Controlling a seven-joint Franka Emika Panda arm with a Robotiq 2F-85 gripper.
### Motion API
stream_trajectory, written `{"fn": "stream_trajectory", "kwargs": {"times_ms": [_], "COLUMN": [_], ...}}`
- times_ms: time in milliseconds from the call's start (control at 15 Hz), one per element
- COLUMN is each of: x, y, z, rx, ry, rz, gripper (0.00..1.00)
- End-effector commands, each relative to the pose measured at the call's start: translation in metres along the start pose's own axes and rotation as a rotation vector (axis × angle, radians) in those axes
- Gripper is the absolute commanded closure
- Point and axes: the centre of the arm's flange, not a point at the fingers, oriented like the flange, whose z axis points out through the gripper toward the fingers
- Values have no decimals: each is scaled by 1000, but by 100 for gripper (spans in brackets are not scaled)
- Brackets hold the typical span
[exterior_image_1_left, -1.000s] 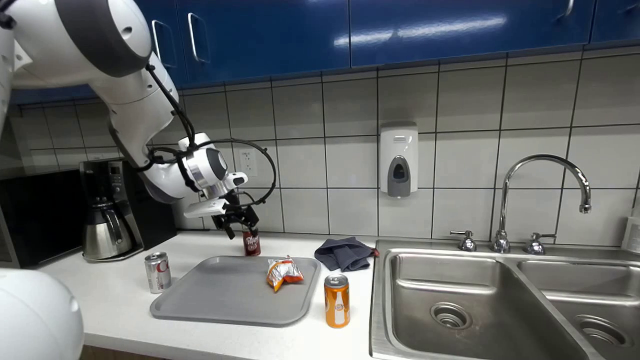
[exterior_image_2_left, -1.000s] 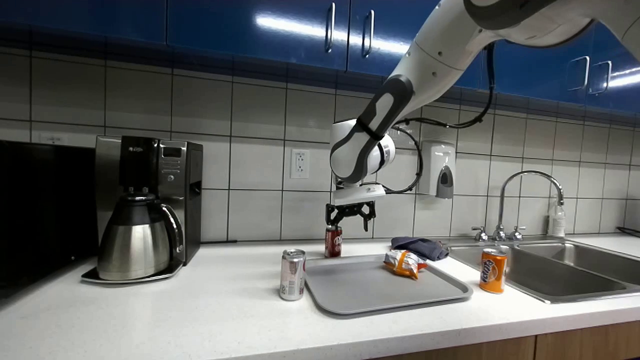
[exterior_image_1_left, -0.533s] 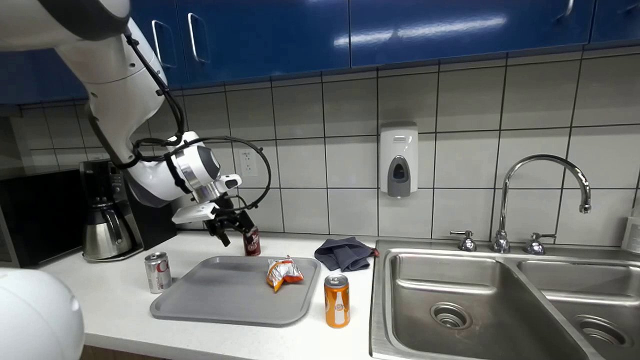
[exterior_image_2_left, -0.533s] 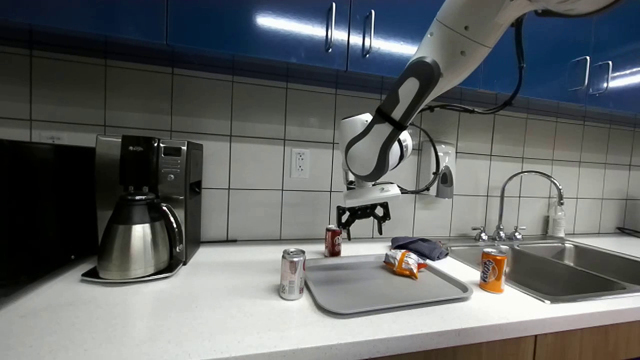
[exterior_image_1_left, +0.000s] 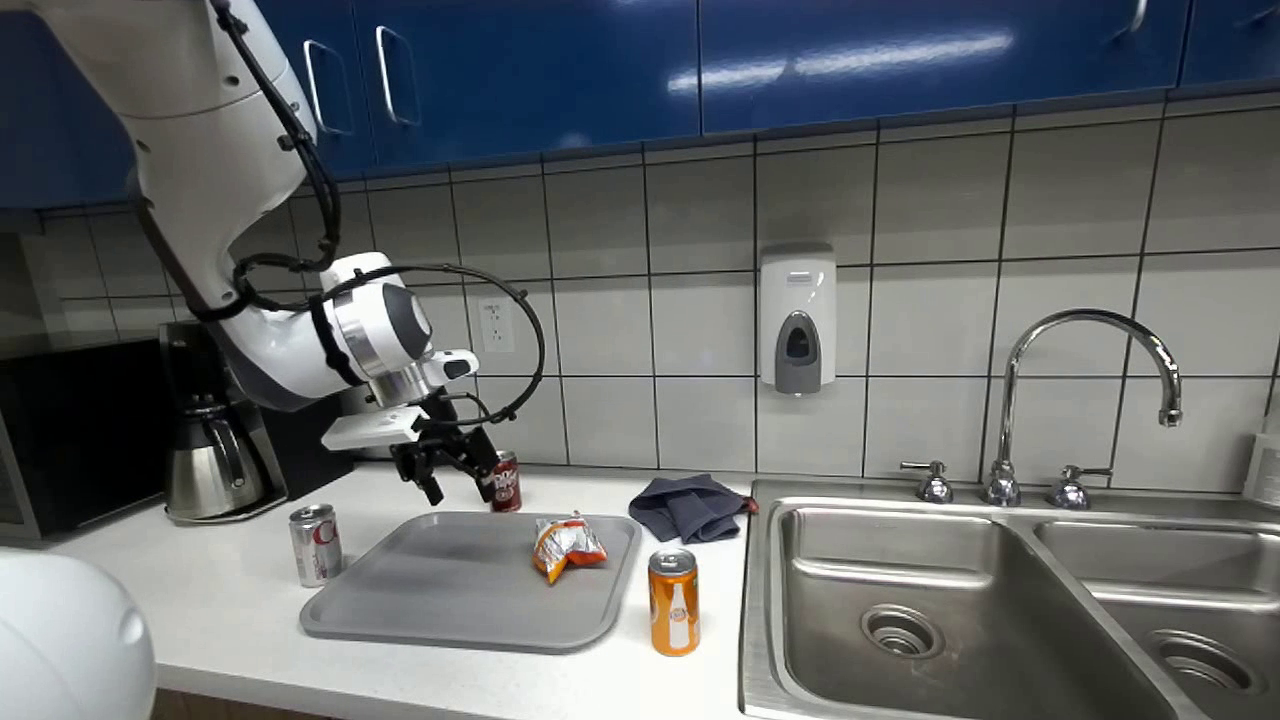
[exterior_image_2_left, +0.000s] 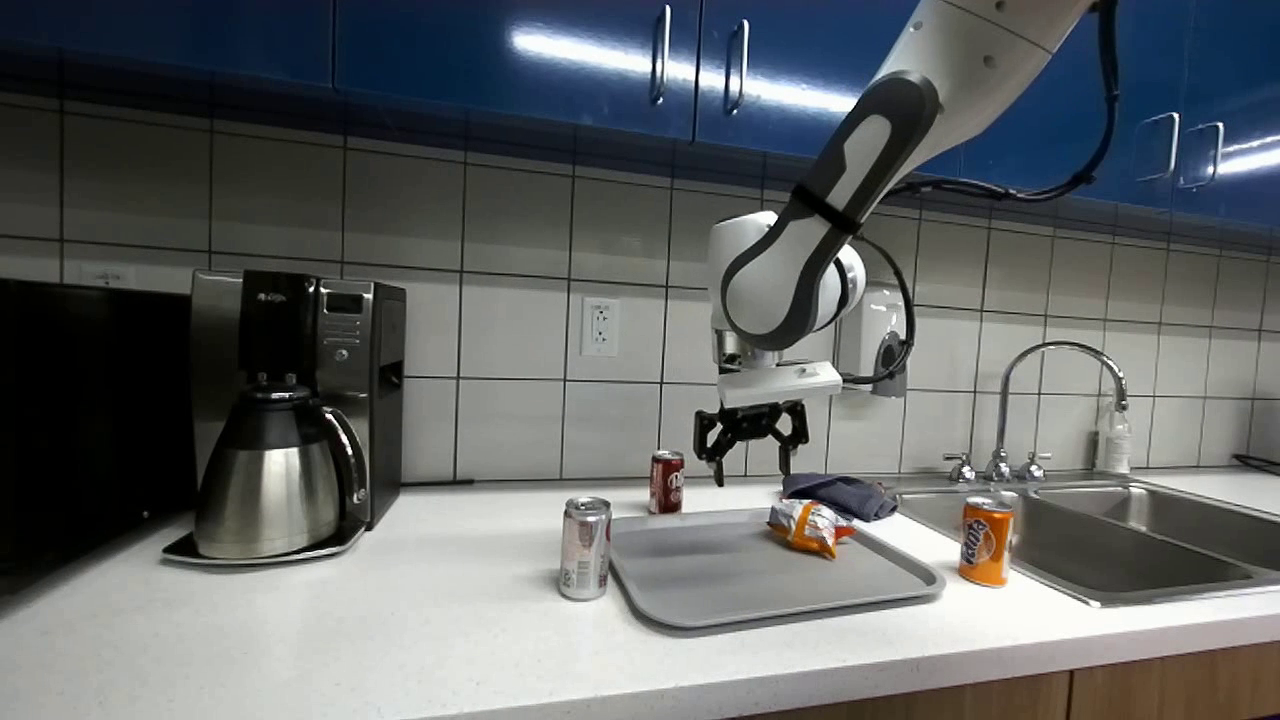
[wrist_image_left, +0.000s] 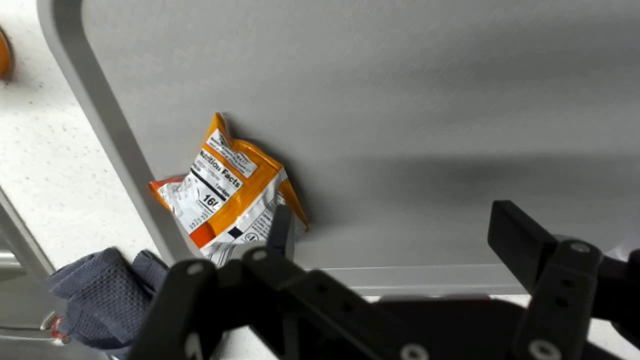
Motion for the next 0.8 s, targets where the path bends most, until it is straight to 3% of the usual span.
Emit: {"fn": "stream_trajectory", "kwargs": {"times_ms": [0,267,600,733], "x": [-22,-36,-48,-38], "y": [25,36,38,31], "z": [-12,-10,-7,3], "rx": [100,176,159,158], "ry": [-49,-106,-112,-111], "rz": [-95,-163,-178,-158], "gripper": [0,0,0,0]}}
